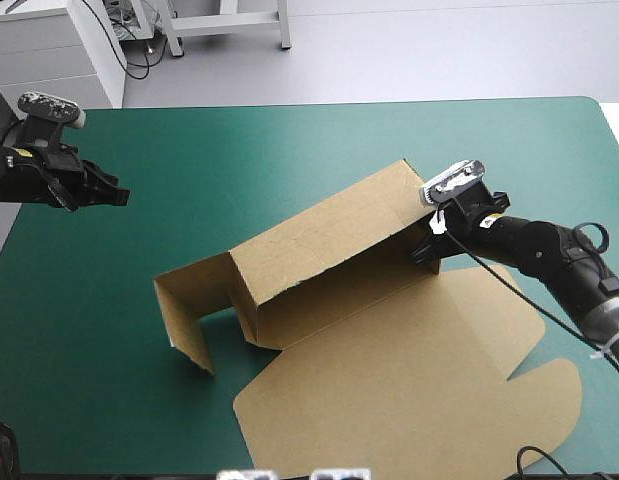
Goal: Fold the box
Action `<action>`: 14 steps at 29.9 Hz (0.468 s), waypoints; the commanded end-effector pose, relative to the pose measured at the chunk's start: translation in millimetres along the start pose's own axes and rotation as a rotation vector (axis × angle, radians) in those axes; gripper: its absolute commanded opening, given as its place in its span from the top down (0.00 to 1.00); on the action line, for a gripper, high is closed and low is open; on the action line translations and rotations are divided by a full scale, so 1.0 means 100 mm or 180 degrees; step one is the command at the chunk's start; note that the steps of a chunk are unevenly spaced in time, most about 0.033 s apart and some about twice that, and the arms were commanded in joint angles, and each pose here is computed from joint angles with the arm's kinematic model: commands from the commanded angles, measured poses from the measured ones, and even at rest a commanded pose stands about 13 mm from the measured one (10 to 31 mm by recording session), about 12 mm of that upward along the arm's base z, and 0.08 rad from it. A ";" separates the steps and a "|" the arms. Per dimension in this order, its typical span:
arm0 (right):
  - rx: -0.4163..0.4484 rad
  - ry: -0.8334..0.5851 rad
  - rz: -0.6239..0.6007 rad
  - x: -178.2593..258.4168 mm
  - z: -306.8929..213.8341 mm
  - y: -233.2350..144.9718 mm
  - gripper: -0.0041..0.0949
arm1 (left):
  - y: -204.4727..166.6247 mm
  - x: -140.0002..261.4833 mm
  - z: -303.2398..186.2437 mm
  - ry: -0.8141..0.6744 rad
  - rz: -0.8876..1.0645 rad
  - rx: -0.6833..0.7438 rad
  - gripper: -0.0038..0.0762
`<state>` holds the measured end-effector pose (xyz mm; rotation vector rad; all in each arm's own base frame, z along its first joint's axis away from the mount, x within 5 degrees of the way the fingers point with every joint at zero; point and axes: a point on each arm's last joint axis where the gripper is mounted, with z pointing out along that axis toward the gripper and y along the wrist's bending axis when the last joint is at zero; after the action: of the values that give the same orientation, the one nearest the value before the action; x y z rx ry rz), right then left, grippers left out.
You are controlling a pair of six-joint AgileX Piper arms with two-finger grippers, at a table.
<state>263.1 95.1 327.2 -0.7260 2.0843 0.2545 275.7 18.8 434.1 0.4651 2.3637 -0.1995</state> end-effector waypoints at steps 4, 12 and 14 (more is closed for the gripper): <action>0.0005 0.0345 0.0234 -0.33 -0.41 -0.01 0.98 | -0.05 -0.10 -0.15 -0.0406 -0.0013 -0.0095 0.95; -0.0061 0.1019 0.0614 -0.51 -0.11 -0.16 0.98 | -0.02 -0.08 -0.10 -0.0410 -0.0031 -0.0121 0.96; -0.0088 0.1155 0.0705 -0.54 0.08 -0.22 0.98 | -0.02 -0.07 -0.08 -0.0392 -0.0042 -0.0114 0.96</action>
<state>297.5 94.9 363.3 -0.6343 2.4411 0.1954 280.7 20.5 428.3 0.4349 2.3427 -0.1881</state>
